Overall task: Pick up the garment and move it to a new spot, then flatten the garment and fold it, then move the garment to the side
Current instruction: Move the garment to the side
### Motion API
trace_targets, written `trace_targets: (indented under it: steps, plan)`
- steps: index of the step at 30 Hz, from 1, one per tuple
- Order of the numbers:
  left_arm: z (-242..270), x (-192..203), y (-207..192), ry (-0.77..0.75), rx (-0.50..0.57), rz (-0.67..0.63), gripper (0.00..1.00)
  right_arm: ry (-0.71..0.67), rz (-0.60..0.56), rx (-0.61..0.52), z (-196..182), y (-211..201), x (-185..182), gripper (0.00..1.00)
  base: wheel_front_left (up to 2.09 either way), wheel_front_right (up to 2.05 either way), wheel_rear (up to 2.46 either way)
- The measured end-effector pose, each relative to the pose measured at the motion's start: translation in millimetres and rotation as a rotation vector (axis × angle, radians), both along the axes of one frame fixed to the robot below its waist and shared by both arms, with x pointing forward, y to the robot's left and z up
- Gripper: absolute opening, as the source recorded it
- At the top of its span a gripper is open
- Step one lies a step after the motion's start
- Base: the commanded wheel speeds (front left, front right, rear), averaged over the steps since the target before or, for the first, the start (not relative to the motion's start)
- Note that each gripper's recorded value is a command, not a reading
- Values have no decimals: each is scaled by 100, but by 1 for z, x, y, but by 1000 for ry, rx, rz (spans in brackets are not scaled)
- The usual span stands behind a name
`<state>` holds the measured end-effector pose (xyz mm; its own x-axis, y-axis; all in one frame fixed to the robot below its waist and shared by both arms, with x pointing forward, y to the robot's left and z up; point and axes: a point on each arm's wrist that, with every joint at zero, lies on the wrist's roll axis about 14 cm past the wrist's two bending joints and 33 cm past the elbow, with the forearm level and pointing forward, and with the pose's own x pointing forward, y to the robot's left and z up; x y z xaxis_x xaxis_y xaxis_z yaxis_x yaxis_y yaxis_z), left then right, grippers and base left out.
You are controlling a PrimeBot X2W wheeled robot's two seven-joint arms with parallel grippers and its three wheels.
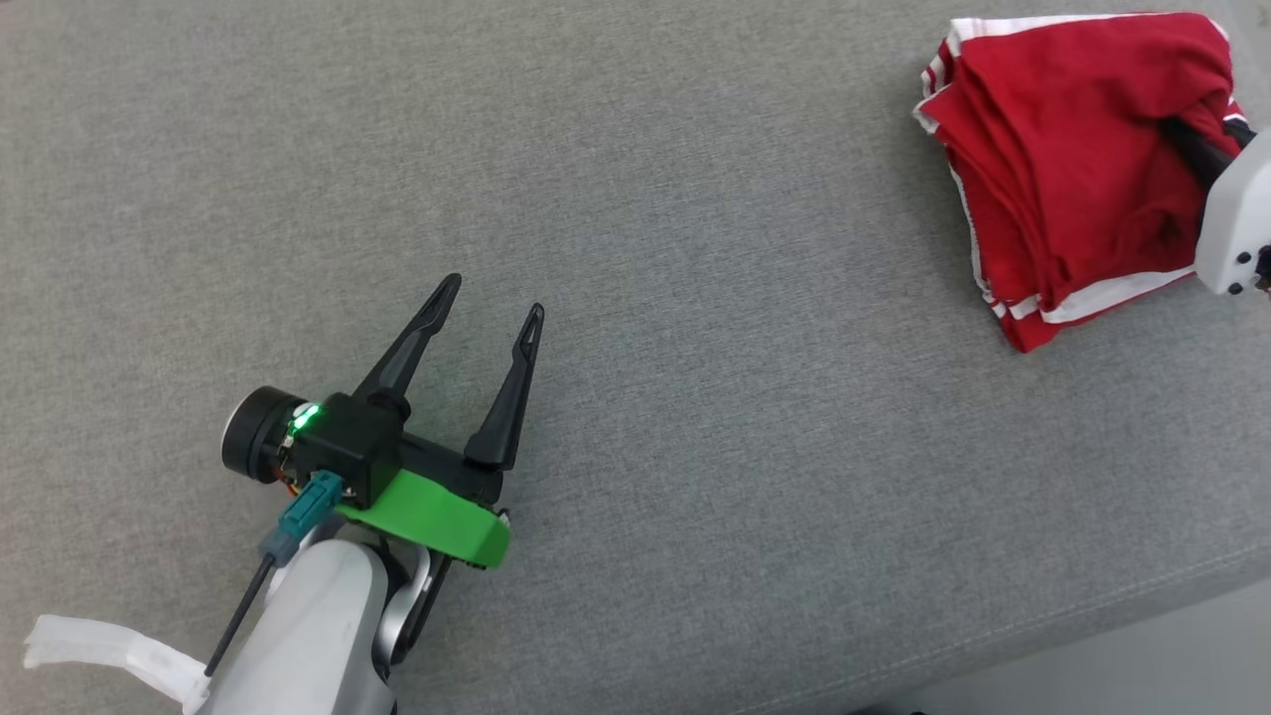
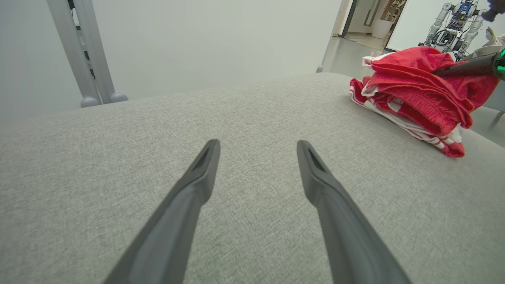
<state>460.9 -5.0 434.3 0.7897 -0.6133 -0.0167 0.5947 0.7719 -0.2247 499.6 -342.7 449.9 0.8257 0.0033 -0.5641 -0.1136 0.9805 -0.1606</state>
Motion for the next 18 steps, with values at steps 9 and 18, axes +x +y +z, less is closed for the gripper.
trace_targets:
  steps: [9, 18]
  plan:
    - [-8, 2, 21, 20, 20, 57, 100, 46, -65, -92, -24, -25, 5, 100, 0, 0, 0]
    - [21, -6, 44, -27, 11, 146, 100, -183, -99, -68, 34, -29, 11, 100, 0, 0, 0]
